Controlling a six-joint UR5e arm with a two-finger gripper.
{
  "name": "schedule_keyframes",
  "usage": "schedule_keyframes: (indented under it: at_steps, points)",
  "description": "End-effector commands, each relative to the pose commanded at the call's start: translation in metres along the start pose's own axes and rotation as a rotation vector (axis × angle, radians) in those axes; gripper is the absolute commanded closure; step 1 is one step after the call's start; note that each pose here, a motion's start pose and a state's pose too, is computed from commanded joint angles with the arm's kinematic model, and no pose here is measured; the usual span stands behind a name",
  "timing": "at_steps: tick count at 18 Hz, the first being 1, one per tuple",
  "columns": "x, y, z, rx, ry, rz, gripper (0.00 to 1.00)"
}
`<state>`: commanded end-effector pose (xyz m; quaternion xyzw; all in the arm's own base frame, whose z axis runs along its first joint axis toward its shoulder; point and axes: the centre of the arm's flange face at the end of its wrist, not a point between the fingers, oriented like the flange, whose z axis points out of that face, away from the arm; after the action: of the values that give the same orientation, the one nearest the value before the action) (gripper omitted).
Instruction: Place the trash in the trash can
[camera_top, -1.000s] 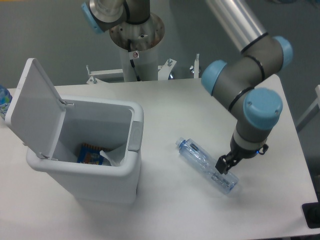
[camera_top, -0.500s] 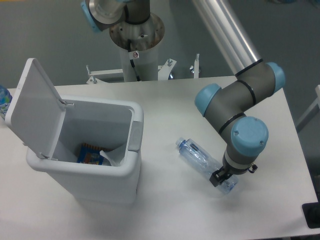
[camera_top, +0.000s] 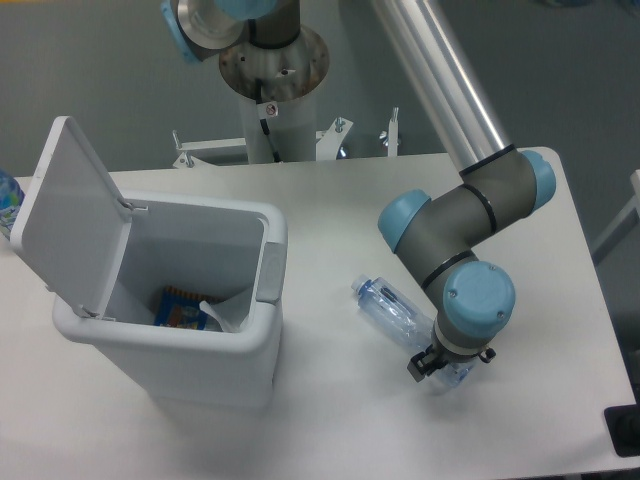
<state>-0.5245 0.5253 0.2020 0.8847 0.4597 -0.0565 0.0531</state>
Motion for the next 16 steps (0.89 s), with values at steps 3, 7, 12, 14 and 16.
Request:
schedule_keyframes:
  at_steps: [3, 7, 12, 14, 16]
  points:
    - [0.0020, -0.0002, 0.0040, -0.004, -0.009, -0.001, 0.10]
    - [0.0036, -0.0013, 0.0080, -0.008, -0.011, 0.000, 0.16]
    - [0.0038, -0.0037, 0.0101, -0.008, -0.013, -0.014, 0.20]
    - [0.0033, -0.0041, 0.0094, -0.006, -0.017, -0.019, 0.25]
    - [0.0032, -0.0045, 0.0087, -0.005, -0.017, -0.022, 0.29]
